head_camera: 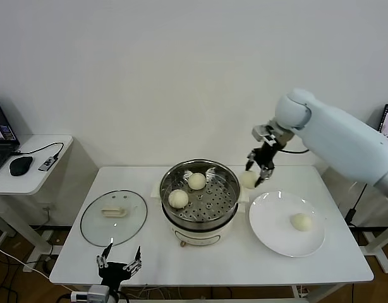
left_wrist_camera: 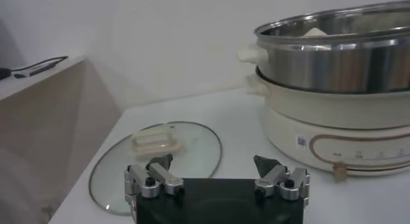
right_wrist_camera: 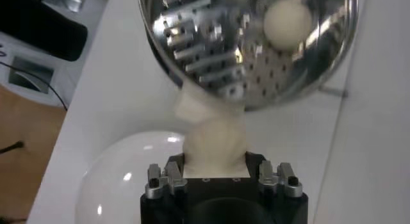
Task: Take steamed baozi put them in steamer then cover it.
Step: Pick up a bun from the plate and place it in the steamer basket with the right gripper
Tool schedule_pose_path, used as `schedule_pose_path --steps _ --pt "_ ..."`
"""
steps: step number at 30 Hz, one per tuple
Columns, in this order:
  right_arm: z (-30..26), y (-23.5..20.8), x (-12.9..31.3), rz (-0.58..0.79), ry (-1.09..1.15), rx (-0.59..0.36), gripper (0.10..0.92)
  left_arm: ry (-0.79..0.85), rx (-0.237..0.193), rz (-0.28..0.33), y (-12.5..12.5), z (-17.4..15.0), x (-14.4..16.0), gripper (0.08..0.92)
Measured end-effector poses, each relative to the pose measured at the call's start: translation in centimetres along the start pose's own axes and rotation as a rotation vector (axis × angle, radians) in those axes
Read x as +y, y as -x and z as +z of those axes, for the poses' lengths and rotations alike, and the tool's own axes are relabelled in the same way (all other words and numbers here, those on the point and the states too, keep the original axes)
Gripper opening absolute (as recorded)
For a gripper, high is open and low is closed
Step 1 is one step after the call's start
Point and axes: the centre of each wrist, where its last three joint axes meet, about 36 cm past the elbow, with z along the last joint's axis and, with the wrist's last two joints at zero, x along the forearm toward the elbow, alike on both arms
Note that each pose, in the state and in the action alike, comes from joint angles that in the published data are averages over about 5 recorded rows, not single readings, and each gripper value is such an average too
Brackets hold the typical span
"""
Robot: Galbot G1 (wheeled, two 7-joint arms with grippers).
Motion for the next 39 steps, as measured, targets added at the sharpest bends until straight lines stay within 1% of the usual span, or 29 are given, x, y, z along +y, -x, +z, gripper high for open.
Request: schedule_pose_path --steps 7,12,19,25,32,39 --pt "-3.8 0.6 -2.0 -0.024 -0.203 -0.067 0.594 -0.004 -0.008 -0.006 -0.2 -0.3 0.1 0.823" --pt "-6.6 1.2 -3.1 -0.026 -0.382 -0.081 0.594 -0.006 -0.011 -0.008 -0.4 -0.4 0.1 0.823" --pt "-11.0 1.9 -3.9 -0.032 -0.649 -0.029 0.594 -0.009 -0.011 -0.01 -0.4 -0.4 0.1 0.823" --pt "-13.8 3.1 -3.4 -0.047 -0.834 0.028 0.594 -0.014 -0.012 -0.012 -0.4 -0.5 0.1 0.823" --pt "-16.1 4.5 -2.3 -0.065 -0.98 0.09 0.594 -0.014 -0.012 -0.013 -0.4 -0.5 0.2 0.823" --pt "-17.7 6.3 -1.2 -0.071 -1.062 0.11 0.594 -0.015 -0.012 -0.016 -0.5 -0.5 0.2 0.823"
